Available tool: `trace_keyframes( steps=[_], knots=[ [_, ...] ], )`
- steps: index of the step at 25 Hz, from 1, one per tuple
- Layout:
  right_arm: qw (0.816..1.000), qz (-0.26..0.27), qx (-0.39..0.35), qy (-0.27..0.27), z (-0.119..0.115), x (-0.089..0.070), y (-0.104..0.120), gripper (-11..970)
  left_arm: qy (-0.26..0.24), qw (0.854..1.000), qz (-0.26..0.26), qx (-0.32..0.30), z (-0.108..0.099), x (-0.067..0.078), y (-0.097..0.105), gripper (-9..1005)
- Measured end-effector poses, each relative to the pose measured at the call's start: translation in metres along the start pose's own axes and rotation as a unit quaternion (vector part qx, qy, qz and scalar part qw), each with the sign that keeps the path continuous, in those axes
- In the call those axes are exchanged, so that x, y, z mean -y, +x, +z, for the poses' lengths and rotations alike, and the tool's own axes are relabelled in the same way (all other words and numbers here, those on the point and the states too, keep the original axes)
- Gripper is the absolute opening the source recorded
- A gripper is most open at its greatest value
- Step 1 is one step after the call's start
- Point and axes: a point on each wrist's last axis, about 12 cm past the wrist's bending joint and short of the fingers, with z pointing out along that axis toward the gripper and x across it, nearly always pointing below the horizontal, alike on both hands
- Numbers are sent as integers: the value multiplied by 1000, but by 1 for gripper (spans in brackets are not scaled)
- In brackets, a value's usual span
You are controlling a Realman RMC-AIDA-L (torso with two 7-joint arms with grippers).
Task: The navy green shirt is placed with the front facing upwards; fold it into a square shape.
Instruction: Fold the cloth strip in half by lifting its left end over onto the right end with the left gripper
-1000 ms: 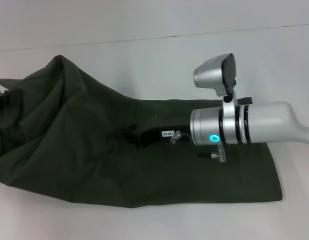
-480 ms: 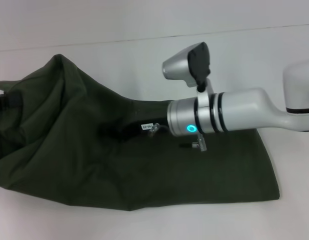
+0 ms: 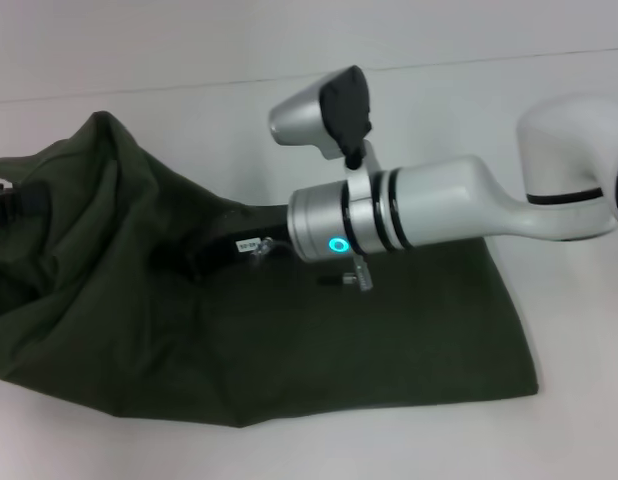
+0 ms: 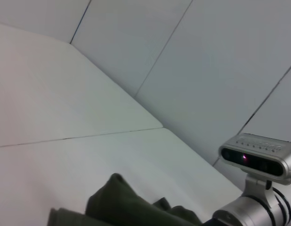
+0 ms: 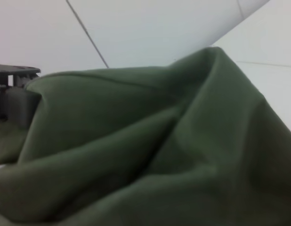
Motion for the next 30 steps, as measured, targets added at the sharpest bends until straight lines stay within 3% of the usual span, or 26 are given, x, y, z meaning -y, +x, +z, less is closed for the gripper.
trace_keyframes(
  steps=[8,18,23,30],
  knots=[
    [1000,0,4,-10,6,-6,-8,49,7,1000,2,2,0,2,0,43],
    [996,66,58,16,-34,20,27,53,44,999,9,24,6,9,-8,49],
    [994,79,72,18,-46,26,35,55,73,997,0,25,22,11,-12,55],
    [994,76,81,12,-46,25,30,58,116,993,-4,18,51,16,-18,62]
  ],
)
